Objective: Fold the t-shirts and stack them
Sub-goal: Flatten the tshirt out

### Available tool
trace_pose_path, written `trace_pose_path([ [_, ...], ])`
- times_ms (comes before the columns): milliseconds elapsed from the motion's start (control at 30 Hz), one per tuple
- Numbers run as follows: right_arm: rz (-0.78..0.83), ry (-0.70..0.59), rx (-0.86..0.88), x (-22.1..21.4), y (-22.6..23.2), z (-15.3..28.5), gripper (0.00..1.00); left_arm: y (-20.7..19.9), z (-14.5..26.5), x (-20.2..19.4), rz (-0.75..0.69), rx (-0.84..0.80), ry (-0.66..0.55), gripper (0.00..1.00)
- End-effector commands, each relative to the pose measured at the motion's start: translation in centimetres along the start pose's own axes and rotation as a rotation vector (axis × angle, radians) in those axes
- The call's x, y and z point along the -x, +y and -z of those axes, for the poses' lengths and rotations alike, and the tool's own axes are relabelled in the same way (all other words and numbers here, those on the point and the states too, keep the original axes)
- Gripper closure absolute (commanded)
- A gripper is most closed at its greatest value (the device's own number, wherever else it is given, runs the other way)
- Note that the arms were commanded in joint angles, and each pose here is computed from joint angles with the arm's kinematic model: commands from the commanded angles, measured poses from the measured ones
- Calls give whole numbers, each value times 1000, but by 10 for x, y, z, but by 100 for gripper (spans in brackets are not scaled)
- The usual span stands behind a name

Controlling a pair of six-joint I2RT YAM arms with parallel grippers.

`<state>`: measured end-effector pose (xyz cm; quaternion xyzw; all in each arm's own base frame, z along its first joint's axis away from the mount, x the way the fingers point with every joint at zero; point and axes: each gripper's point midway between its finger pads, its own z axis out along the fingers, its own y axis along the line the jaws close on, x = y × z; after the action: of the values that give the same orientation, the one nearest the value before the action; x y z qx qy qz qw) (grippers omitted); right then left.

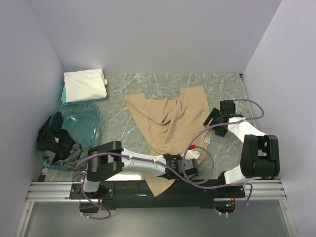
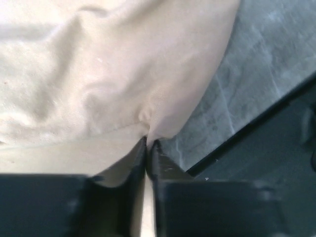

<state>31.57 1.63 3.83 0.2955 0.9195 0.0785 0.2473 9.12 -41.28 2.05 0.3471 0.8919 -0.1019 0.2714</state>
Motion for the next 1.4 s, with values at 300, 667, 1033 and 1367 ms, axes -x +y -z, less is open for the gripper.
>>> trace_pose_path([
  [300,15,-61,-113,15,-19,-2,22,75,10,-4,176,201,-2,99],
  [667,135,49,-1,-38,12,-12,32,94,17,-21,207,151,4,99],
  [1033,170,-51,17,-22,36,9,100,137,44,5,291,285,-106,99],
  [1367,118,-566,309,91,101,203,100,225,217,154,390,545,-653,99],
])
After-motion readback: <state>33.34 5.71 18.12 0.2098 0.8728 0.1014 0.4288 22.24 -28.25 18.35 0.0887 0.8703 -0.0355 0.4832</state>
